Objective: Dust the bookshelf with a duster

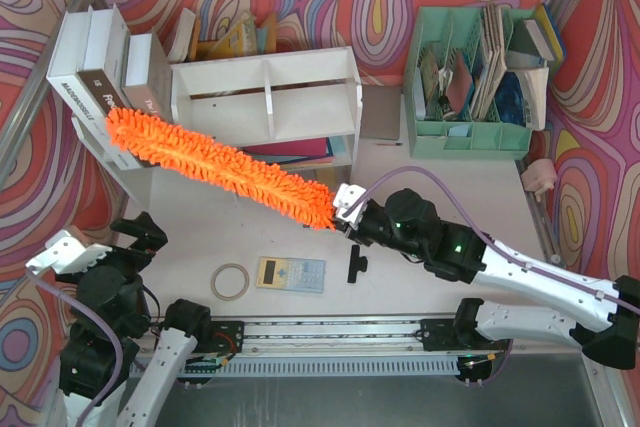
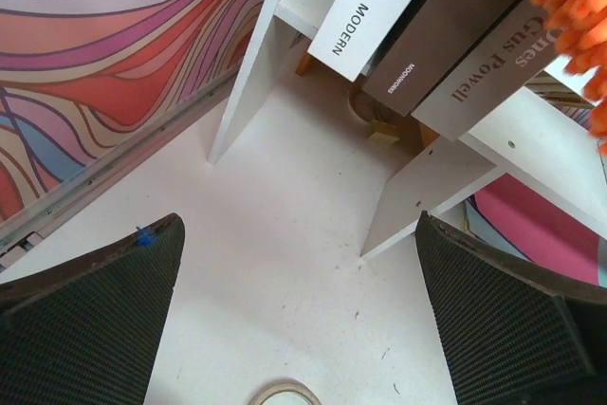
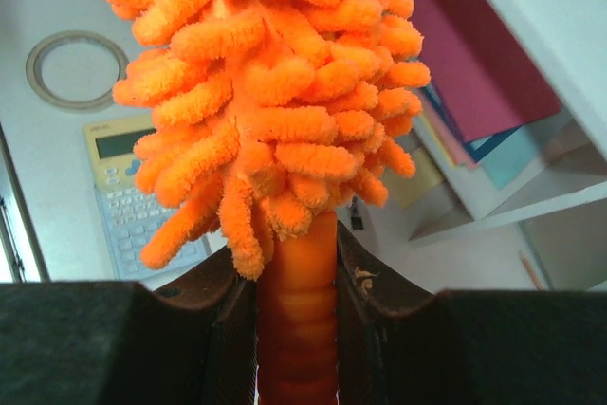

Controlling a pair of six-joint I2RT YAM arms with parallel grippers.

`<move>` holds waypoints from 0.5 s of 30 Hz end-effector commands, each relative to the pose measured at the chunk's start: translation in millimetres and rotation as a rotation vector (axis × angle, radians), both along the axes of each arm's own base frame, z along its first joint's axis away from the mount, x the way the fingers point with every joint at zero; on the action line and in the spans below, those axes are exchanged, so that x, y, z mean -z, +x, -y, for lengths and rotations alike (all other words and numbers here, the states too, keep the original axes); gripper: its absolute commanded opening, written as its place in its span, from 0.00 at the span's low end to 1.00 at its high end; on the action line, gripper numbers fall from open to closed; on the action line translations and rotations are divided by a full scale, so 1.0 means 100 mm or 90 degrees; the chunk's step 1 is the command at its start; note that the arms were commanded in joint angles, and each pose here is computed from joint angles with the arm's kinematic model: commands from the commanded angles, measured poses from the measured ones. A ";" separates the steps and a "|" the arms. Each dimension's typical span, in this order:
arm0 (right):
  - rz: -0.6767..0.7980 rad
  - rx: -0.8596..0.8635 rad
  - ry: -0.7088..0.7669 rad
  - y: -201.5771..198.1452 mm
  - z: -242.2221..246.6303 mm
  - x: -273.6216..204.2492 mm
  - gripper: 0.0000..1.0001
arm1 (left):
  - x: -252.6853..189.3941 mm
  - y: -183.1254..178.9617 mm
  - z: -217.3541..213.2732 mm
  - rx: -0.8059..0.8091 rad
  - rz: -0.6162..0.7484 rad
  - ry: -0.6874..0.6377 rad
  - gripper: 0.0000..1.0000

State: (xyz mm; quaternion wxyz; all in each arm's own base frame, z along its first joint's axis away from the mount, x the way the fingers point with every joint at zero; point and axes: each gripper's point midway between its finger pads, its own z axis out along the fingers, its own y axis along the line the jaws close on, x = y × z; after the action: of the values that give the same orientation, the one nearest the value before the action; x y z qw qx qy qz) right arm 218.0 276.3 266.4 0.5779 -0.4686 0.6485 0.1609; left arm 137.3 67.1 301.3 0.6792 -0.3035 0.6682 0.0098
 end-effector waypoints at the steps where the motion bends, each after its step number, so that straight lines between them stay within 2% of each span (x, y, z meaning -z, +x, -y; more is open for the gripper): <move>1: -0.028 0.041 0.030 0.04 0.04 0.11 0.00 | 0.05 0.02 0.04 0.012 -0.008 -0.007 0.98; 6: -0.038 0.050 0.026 0.04 0.07 0.16 0.00 | 0.07 0.00 0.03 0.010 -0.003 -0.013 0.98; 15: 0.046 0.043 0.063 0.05 0.13 -0.56 0.00 | 0.07 0.03 0.05 0.013 -0.009 -0.011 0.98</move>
State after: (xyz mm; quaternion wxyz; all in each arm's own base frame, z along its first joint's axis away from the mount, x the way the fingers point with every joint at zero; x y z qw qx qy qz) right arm 213.5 270.3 247.1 0.5508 -0.4738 0.6691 0.1562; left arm 138.5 64.8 300.2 0.6780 -0.3068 0.6679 0.0011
